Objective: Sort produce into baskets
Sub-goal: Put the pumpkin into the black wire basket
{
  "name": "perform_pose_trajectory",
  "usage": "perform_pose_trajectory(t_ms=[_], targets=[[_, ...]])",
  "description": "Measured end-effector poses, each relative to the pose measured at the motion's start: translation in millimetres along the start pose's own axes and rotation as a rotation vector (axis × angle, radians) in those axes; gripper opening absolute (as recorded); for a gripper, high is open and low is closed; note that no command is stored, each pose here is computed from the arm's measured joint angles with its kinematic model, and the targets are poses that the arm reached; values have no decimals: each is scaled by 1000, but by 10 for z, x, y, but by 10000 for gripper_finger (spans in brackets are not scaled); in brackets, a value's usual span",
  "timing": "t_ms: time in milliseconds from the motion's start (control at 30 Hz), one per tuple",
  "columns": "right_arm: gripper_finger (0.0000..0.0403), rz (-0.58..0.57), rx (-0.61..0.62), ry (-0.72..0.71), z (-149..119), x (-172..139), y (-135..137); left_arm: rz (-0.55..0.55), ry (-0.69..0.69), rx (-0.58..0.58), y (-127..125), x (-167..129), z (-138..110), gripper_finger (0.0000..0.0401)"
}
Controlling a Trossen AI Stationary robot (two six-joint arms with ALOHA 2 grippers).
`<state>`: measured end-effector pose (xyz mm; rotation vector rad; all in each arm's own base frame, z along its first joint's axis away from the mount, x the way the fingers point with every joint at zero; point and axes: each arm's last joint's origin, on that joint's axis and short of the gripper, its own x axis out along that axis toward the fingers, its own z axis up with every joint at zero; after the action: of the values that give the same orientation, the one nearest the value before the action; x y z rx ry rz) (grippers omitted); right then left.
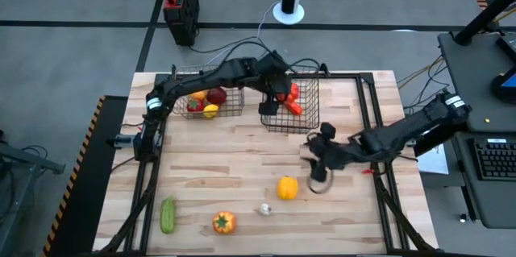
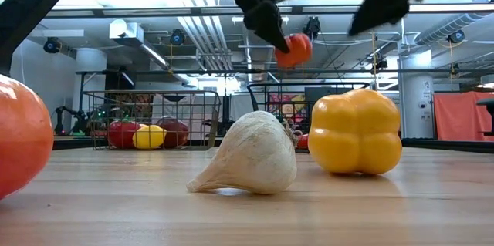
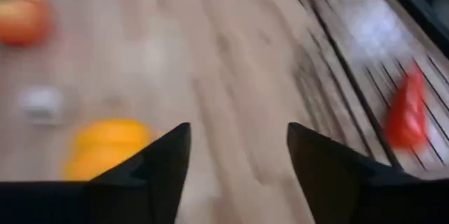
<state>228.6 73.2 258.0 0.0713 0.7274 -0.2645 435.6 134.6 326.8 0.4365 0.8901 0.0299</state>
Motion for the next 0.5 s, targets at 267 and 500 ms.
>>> perform_pose_trajectory(t_ms=[267,500], targets=[[89,-232,140,210,-94,225,-421,-12,16,-2,-38,82,-53,349],[14,-245,125,208,-67,222,-503,-2,0,-24,-138,366,-184,349]])
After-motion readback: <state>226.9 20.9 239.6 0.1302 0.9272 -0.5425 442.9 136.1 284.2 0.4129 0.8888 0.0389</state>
